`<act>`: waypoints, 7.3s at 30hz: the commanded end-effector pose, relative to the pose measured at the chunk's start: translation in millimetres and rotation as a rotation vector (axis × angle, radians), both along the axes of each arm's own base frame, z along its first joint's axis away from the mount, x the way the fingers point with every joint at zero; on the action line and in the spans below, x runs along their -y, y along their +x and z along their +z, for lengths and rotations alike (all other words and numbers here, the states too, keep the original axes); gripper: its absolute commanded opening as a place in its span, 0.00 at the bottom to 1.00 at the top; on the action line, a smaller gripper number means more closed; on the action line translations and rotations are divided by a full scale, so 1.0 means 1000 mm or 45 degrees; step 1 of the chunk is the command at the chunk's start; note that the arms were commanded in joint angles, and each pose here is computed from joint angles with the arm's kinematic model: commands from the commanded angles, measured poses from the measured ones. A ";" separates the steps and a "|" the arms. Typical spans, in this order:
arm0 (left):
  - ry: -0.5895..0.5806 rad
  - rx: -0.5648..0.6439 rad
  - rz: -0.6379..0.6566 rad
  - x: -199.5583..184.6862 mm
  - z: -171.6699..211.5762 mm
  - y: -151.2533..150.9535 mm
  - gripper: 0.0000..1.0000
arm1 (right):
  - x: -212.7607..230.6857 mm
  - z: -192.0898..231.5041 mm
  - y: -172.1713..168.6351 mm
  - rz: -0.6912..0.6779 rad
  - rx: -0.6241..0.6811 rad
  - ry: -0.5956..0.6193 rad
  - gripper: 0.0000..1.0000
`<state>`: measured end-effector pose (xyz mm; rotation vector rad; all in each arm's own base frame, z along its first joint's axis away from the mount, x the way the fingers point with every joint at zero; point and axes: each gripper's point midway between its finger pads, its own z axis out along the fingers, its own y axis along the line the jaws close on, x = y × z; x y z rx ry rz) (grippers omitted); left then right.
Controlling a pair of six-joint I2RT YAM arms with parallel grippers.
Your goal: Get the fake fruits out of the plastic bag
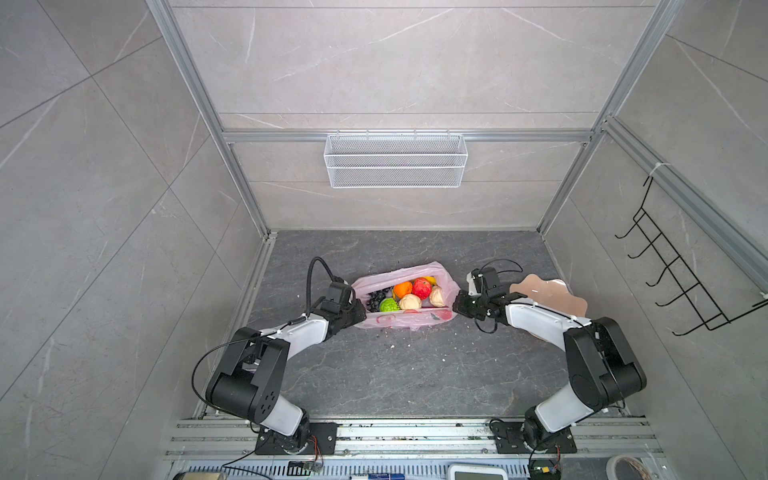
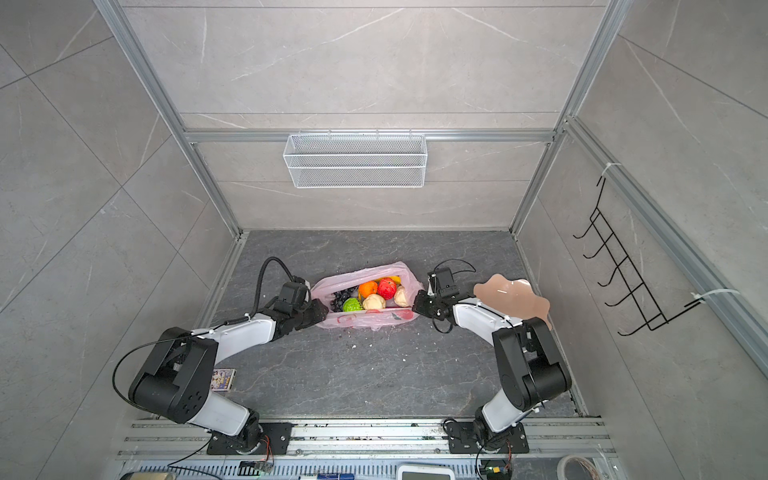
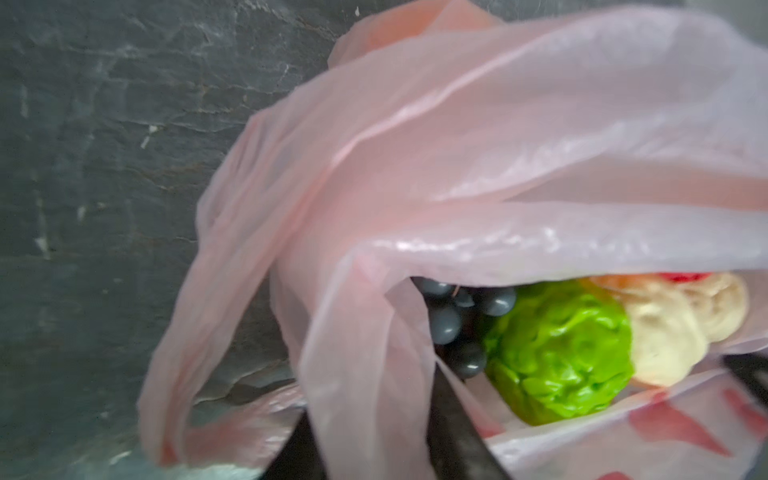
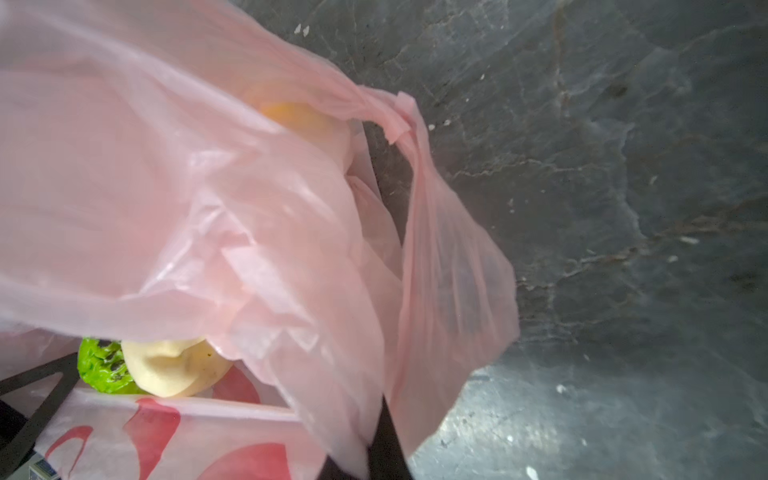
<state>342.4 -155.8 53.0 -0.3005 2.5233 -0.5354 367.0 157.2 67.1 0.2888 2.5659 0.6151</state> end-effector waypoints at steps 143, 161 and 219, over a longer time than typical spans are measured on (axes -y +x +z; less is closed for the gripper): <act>0.179 0.033 0.155 -0.082 -0.006 -0.005 0.15 | -0.160 0.091 0.100 0.404 0.249 -0.364 0.74; 0.170 0.162 -0.031 -0.053 0.005 0.006 0.14 | 0.095 0.087 0.011 -0.219 -0.034 -0.574 0.77; 0.103 0.195 -0.012 -0.048 0.005 0.008 0.15 | 0.122 0.017 -0.040 -0.009 -0.468 -1.035 0.14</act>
